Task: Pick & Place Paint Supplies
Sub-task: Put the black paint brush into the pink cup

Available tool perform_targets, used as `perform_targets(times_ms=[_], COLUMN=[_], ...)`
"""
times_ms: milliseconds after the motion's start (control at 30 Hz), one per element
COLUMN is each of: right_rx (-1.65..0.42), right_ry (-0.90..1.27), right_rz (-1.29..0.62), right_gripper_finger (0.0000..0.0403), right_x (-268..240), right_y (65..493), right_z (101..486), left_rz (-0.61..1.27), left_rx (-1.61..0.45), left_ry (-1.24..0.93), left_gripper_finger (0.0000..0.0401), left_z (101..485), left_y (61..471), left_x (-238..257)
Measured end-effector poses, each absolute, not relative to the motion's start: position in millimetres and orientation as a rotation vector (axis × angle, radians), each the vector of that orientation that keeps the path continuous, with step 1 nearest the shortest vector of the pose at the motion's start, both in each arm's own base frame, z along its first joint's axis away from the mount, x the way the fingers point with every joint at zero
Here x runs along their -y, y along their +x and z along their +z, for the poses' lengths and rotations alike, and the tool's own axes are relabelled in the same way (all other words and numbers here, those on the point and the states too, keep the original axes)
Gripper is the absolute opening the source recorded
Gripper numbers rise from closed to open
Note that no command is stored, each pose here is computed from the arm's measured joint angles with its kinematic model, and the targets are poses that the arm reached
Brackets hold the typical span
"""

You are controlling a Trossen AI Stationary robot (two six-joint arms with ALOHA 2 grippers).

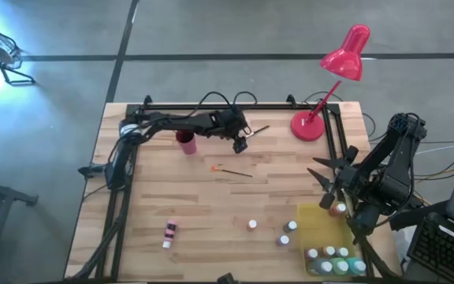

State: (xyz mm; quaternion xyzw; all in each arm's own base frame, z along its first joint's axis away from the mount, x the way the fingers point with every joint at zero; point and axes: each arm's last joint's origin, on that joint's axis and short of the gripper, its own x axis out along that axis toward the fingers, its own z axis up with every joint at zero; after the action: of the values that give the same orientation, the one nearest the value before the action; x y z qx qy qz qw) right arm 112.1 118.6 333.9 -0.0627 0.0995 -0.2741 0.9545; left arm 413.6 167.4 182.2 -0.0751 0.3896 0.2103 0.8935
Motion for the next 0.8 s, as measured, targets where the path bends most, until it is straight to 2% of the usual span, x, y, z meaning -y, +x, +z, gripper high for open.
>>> perform_targets(times_ms=[200, 300, 400, 567, 800], right_rx=[-0.197, -0.224, -0.360, -0.462, -0.636], right_ry=[-0.094, -0.026, 0.016, -0.066, -0.167], right_rz=[-0.560, -0.593, -0.654, -0.711, -0.677], right_gripper_finger=[0.0166, 0.0165, 0.0160, 0.0146, 0.0124], right_x=[-118.4, -114.6, -105.3, -92.6, -68.4], right_y=[112.2, 115.8, 124.1, 145.7, 181.4], right_z=[333.9, 332.8, 329.3, 328.8, 330.0], left_rz=[0.432, 0.386, 0.380, 0.378, 0.369], left_rx=[-0.808, -0.853, -0.828, -0.710, -0.507], left_ry=[-0.158, -0.152, -0.150, -0.130, -0.113], left_gripper_finger=[0.0285, 0.0284, 0.0284, 0.0284, 0.0284], left_z=[174.8, 185.8, 222.2, 280.2, 339.5], left_y=[418.0, 410.8, 396.4, 365.2, 311.5], left_x=[-169.2, -165.3, -159.3, -141.9, -114.2])
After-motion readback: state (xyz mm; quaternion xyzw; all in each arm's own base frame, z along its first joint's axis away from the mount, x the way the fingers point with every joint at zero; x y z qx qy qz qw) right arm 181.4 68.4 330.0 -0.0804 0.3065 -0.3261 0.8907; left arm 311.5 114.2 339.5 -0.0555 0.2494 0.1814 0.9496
